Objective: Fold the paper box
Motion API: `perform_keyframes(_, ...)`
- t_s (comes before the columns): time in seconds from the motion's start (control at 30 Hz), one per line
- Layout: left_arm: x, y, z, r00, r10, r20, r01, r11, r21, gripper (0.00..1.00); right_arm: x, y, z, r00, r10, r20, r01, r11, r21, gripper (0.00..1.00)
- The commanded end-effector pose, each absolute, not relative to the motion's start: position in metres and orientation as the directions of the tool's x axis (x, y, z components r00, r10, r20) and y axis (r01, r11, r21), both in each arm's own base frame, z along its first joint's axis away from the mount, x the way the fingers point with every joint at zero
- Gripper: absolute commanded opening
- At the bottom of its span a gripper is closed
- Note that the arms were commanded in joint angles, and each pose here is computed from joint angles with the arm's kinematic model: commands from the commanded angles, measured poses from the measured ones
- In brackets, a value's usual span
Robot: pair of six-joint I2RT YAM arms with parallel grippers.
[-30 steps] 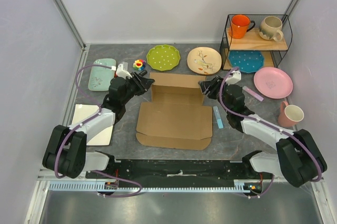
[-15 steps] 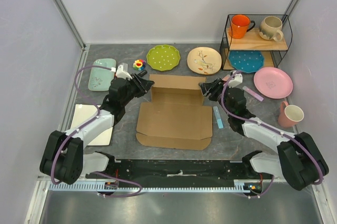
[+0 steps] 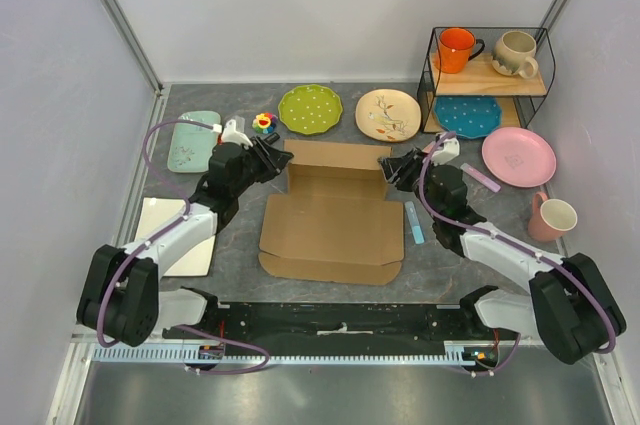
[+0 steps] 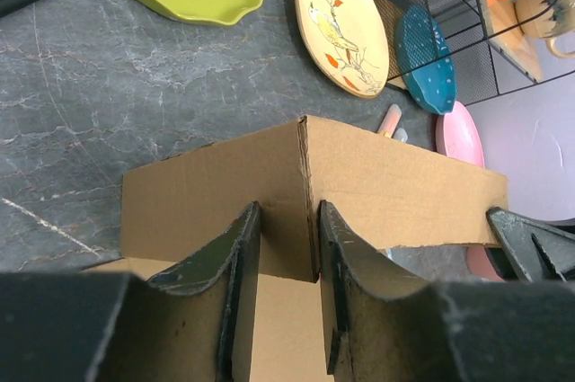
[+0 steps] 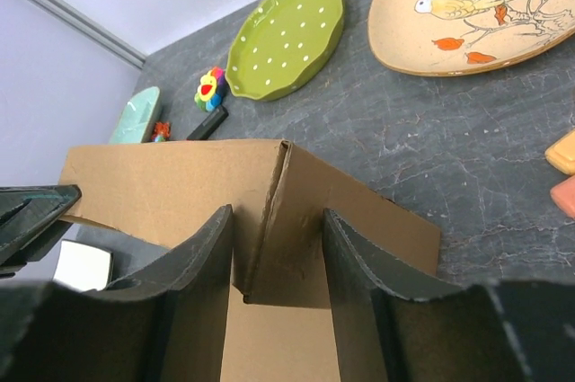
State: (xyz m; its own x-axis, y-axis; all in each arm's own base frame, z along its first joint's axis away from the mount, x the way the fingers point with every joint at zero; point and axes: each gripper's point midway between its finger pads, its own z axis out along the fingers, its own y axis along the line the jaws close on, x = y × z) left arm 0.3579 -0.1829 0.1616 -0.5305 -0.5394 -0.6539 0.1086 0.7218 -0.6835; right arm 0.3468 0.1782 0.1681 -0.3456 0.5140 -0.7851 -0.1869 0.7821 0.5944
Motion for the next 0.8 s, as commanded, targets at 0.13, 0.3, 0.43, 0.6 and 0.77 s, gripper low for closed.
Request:
perform_keyframes(0.13, 0.277, -0.136, 0.014, -0.811, -0.426, -0.4, -0.255, 0.874, -0.414, 0.21, 0.297, 0.133, 0.036, -0.595, 0.362, -0.717, 0.061, 0.911, 0.408, 0.47)
perform_keyframes(0.3, 0.295, -0.134, 0.055, -0.755, -0.432, -0.493, -0.213, 0.873, -0.439, 0.29, 0.315, 0.135, 0.086, -0.533, 0.359, -0.766, 0.026, 0.912, 0.41, 0.6)
perform_keyframes(0.43, 0.321, -0.134, 0.112, -0.676, -0.435, -0.595, -0.16, 0.875, -0.457, 0.44, 0.328, 0.131, 0.123, -0.484, 0.375, -0.791, 0.04, 0.912, 0.408, 0.78)
perform_keyframes(0.6, 0.337, -0.137, 0.153, -0.633, -0.427, -0.646, -0.114, 0.877, -0.467, 0.56, 0.34, 0.124, 0.155, -0.442, 0.379, -0.813, 0.049, 0.915, 0.4, 0.84)
perform_keyframes(0.77, 0.351, -0.142, 0.195, -0.585, -0.431, -0.687, -0.066, 0.87, -0.489, 0.67, 0.343, 0.124, 0.186, -0.42, 0.365, -0.831, 0.023, 0.92, 0.392, 0.88)
